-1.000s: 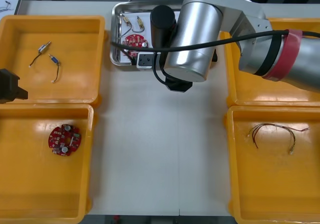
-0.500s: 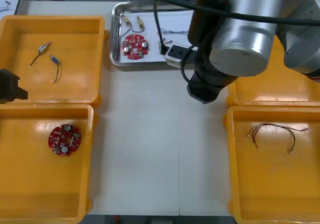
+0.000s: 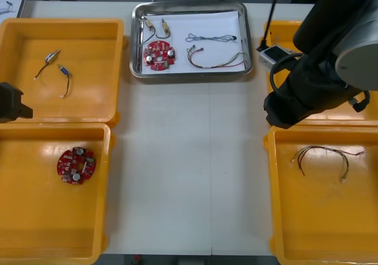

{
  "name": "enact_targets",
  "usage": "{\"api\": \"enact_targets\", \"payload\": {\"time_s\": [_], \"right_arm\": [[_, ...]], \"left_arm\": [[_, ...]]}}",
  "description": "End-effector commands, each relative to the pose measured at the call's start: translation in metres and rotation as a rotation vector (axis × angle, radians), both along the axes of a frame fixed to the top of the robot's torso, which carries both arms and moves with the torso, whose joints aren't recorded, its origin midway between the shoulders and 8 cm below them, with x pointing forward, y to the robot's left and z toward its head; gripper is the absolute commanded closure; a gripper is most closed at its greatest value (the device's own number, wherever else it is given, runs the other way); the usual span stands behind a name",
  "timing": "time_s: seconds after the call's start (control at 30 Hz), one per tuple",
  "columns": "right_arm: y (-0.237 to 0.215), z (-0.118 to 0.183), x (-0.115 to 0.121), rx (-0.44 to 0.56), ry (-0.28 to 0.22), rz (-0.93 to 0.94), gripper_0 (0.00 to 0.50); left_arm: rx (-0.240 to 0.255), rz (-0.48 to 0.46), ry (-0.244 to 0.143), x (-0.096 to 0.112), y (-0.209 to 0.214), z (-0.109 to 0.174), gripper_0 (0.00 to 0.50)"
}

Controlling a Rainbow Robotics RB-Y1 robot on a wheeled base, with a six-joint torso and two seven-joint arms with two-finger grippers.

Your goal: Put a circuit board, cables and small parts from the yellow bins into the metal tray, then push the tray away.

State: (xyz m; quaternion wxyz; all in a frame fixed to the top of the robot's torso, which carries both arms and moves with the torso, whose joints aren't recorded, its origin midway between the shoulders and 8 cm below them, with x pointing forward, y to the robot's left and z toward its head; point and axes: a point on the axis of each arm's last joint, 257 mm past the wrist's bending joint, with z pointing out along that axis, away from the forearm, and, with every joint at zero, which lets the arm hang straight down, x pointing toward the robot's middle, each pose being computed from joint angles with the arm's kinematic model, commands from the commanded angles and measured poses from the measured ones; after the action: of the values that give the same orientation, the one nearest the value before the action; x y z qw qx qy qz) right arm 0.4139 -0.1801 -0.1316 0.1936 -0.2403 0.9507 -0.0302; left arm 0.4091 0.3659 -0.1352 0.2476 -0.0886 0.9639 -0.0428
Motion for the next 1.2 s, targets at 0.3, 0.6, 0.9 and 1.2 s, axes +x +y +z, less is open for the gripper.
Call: {"api": "enact_targets", "payload": {"time_s": [0.3,0.6,0.9,1.2], "right_arm": [[-0.088,0.005,-0.031,0.085,-0.004,-0.354,0.000],[-0.125,-0.005,-0.049,0.129,0.015,-0.441,0.000],[-0.162,-0.017,-0.057,0.126,0.021,-0.439,0.000],[-0.174,-0.036,-0.051,0.163,0.026,-0.492,0.000]], "left_arm": [[0.094,-0.044,-0.023,-0.004,0.017,0.013,0.000],[0.094,-0.044,-0.023,-0.004,0.017,0.013,0.000],[0.094,-0.044,-0.023,-0.004,0.017,0.013,0.000],[0.094,-0.044,-0.023,-0.004,0.017,0.013,0.000]]}}
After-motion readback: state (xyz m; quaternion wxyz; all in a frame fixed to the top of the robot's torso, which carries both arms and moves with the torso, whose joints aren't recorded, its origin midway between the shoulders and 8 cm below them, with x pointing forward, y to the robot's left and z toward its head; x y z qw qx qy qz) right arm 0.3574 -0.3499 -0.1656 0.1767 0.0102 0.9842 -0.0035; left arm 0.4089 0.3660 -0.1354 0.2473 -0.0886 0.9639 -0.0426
